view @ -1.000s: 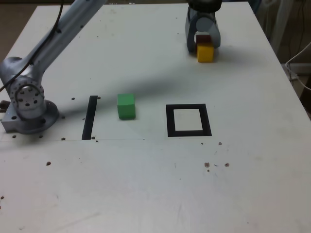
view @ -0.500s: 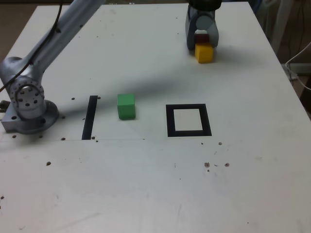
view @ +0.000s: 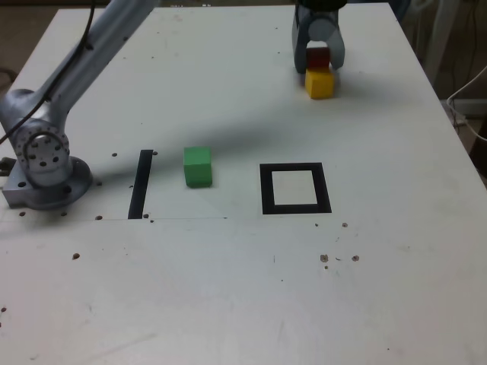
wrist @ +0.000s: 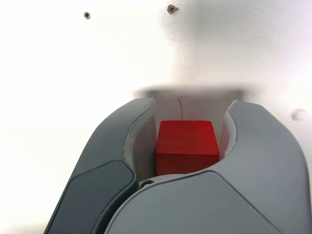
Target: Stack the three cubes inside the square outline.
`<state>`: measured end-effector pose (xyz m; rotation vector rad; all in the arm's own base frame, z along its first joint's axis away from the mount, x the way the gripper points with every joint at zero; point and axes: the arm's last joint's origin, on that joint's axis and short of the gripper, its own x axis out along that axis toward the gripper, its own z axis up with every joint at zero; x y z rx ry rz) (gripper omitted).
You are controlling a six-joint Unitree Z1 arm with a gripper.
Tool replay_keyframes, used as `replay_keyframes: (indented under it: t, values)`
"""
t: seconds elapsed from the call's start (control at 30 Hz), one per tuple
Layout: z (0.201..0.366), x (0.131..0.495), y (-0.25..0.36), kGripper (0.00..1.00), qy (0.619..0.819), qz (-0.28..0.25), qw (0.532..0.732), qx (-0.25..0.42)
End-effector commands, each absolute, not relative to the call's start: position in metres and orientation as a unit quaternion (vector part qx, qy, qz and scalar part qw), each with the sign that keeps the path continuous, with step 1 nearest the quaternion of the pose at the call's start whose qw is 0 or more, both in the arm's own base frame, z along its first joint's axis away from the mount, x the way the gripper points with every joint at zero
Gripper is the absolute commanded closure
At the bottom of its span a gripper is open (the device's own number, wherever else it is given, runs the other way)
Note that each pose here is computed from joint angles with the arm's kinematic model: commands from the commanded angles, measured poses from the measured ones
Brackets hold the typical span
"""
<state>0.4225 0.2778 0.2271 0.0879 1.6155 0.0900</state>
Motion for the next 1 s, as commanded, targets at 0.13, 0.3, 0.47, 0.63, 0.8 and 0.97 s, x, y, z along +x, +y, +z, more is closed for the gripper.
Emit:
replay_keyframes:
  t: [0.13,0.3,0.47,0.63,0.8,0.97]
  values:
    - [0.263,0.413,0.269,0.62,0.709,0.050,0.701,0.059]
    - [0.288,0.403,0.256,0.62,0.706,0.053,0.702,0.072]
    - [0.307,0.389,0.229,0.62,0.712,0.048,0.696,0.076]
    - [0.320,0.371,0.192,0.62,0.723,0.044,0.685,0.079]
    - [0.329,0.350,0.156,0.62,0.723,0.036,0.685,0.078]
    - [0.335,0.328,0.121,0.62,0.719,0.037,0.689,0.081]
